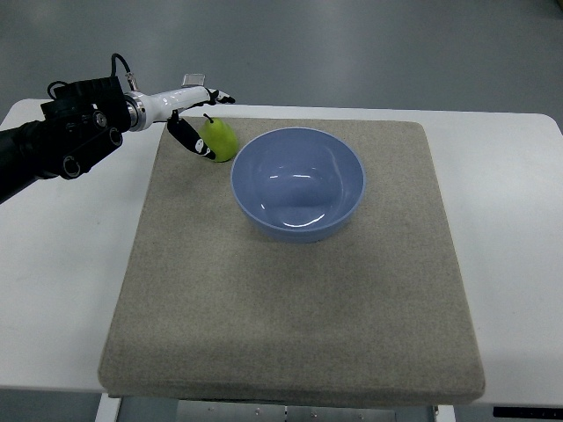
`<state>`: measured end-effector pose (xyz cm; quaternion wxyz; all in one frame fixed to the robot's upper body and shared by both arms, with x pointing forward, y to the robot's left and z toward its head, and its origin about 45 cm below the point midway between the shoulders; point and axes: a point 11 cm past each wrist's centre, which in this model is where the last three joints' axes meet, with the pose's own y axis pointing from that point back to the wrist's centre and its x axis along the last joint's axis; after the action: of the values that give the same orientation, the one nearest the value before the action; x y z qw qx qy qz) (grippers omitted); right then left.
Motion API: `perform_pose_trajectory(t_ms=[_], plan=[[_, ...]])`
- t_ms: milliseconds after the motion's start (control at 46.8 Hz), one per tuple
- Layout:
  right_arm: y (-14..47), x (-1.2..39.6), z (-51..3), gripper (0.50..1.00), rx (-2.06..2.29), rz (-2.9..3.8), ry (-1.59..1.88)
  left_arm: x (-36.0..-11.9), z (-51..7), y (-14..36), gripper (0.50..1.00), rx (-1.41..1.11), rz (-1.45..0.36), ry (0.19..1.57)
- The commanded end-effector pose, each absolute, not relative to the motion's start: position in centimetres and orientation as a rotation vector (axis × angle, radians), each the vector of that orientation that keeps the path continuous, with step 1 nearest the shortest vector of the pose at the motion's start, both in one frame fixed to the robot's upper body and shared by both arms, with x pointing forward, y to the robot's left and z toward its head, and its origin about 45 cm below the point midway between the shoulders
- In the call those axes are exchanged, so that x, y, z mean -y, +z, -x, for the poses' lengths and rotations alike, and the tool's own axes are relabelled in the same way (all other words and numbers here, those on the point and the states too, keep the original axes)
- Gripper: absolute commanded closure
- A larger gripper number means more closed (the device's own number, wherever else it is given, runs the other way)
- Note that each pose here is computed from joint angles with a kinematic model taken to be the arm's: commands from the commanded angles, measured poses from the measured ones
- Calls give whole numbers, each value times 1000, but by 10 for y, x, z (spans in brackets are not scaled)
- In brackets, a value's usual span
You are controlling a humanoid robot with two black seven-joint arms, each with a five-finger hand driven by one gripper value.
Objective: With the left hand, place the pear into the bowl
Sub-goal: 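Close the left hand's fingers around the green pear, then lift the pear up off the pad with the left hand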
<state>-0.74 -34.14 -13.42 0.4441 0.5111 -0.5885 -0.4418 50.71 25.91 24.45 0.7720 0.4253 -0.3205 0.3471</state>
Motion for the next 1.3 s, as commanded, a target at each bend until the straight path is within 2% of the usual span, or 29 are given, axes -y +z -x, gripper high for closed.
perform_pose_trajectory(t_ms=[0,214,428,706,920,984,1176,1241,1283], plan=[[-134,341,7,574,1459,-1269,-1096,-260,-506,242,514,693,-927,747],[-134,341,8,574,1458,-1267,-1097,-260,-505,240,519,698,-939,737],[-134,342,7,574,1460,-1268,-1095,-251,-503,234,531,703,-937,715],[-134,341,7,574,1459,-1269,-1096,-249,-502,230,566,700,-936,713],[-134,342,7,574,1460,-1268,-1095,-250,-502,230,729,702,-935,716],[-134,341,7,574,1459,-1269,-1096,-250,-502,230,797,701,-937,717],[-134,341,8,574,1458,-1267,-1097,-252,-502,232,919,703,-937,721],[-134,342,7,574,1460,-1268,-1095,-254,-502,234,988,703,-932,724],[-134,342,7,574,1460,-1268,-1095,-255,-503,235,1000,701,-928,729]])
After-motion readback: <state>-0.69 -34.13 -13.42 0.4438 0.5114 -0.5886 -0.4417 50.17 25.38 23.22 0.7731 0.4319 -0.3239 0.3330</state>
